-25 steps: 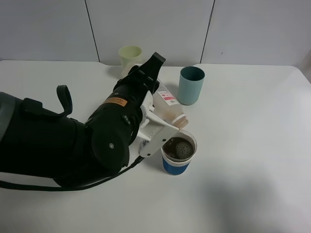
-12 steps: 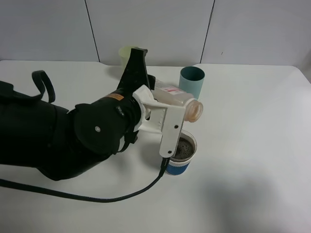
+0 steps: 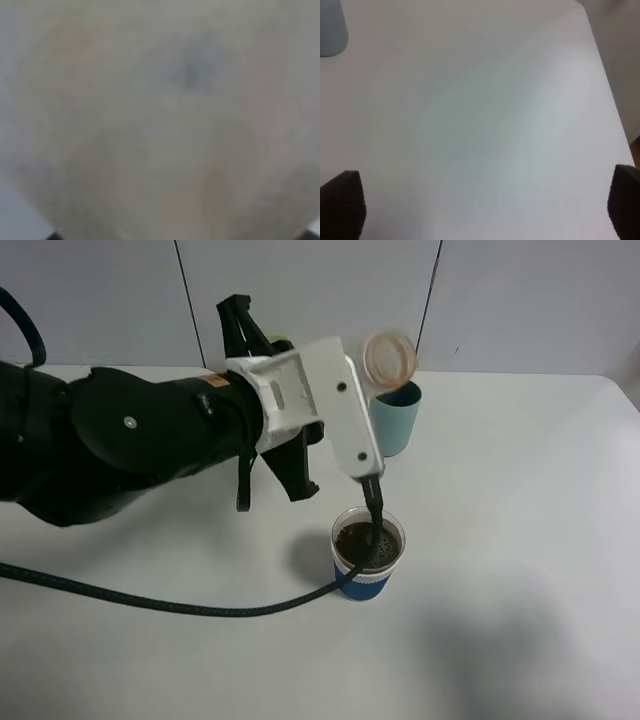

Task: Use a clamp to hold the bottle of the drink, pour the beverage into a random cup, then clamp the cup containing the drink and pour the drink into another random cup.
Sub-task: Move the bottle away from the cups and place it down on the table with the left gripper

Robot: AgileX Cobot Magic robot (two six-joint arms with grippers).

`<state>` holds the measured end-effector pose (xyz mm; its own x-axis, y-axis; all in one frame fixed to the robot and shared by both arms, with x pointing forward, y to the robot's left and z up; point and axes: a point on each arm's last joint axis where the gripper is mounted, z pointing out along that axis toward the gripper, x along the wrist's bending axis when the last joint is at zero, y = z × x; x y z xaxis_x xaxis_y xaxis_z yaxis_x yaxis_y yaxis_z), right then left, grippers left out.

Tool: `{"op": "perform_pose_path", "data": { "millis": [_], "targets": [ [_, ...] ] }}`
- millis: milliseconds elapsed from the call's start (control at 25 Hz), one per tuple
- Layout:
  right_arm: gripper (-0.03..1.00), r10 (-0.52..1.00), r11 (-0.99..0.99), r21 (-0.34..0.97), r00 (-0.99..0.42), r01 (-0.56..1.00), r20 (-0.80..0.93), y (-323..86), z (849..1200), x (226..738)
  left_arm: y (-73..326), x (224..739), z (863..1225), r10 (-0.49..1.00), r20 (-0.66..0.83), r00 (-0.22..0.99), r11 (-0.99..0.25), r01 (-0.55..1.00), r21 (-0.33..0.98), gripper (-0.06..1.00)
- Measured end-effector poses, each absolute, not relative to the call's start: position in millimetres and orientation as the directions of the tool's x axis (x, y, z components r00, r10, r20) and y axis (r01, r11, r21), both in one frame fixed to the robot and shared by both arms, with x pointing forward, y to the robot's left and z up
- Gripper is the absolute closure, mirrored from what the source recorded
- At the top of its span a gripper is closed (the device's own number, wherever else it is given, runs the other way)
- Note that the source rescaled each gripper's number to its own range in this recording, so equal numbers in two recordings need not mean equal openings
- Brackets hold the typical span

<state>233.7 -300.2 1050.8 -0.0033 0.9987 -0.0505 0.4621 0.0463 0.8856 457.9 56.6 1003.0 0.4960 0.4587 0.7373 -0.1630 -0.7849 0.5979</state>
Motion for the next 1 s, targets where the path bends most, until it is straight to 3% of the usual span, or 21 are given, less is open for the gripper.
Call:
{"op": "perform_pose_path", "data": {
  "millis": [320, 760, 1000],
  "targets": [
    [0.07, 0.999, 0.046, 0.886, -0.003, 0.462, -0.050, -300, 1051, 234, 91, 492, 1016, 0.682, 0.393, 0.617, -0.506, 0.011, 0.863, 0.94],
    [0.07, 0.999, 0.046, 0.886, -0.003, 0.462, -0.050, -300, 1051, 234, 147, 523, 1022, 0.788, 0.176, 0.590, -0.344, 0.184, 0.921, 0.94],
    [0.07, 0.999, 0.046, 0.886, -0.003, 0.462, -0.050, -300, 1051, 234, 189, 528, 1006, 0.855, 0.047, 0.516, -0.201, 0.246, 0.948, 0.94]
  ]
}}
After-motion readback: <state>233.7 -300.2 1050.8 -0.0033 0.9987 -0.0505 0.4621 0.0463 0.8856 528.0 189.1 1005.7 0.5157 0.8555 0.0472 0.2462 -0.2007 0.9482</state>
